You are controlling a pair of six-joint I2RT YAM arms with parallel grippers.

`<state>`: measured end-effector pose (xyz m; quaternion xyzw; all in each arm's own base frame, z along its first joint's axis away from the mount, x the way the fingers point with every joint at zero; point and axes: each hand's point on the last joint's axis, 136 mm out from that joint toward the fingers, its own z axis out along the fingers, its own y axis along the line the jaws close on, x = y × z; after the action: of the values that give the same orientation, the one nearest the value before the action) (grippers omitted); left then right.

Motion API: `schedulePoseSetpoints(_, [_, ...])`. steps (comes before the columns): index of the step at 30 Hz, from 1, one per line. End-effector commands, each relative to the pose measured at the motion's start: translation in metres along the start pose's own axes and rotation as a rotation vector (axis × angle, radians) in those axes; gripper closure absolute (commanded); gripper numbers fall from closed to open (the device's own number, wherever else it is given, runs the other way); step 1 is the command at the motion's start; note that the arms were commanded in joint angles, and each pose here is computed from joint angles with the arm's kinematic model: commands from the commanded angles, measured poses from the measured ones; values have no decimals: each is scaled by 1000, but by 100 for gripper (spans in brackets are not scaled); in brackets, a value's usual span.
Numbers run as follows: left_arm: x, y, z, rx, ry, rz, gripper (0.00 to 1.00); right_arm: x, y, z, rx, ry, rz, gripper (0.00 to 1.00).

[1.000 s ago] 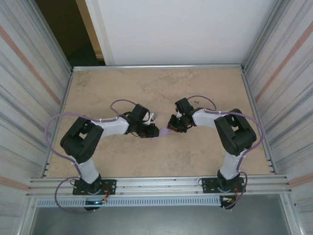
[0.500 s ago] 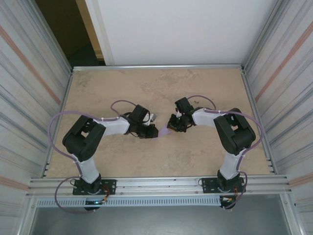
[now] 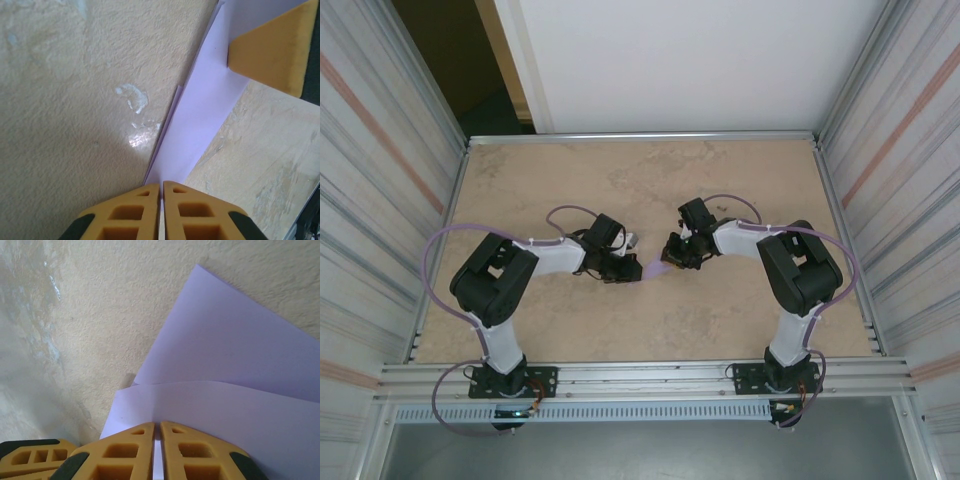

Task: Fold a paper plane with a square sheet of paper (pick it up from the middle)
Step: Fold the wing for the fifth time at the center of the table.

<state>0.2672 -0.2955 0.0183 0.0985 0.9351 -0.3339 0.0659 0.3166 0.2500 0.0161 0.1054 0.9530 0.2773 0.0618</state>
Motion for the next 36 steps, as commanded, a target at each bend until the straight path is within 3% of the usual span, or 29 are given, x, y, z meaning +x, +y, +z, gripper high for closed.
schedulePoseSetpoints(1, [13, 21, 7, -66, 58, -43, 90, -2, 2, -6, 56, -5, -67, 85])
schedulePoseSetpoints(5, [13, 19, 6, -62, 65, -44, 92, 3, 36, -15, 1, -18, -144, 83])
schedulePoseSetpoints(9, [12, 17, 6, -56, 66, -43, 92, 15, 36, -7, 4, -10, -120, 86])
schedulePoseSetpoints(24, [8, 10, 4, -31, 55, -44, 93, 31, -9, 21, 80, 19, -27, 89])
schedulePoseSetpoints(36, [-18, -38, -10, 136, -19, 22, 91, 38, -49, 29, 130, 4, 11, 91])
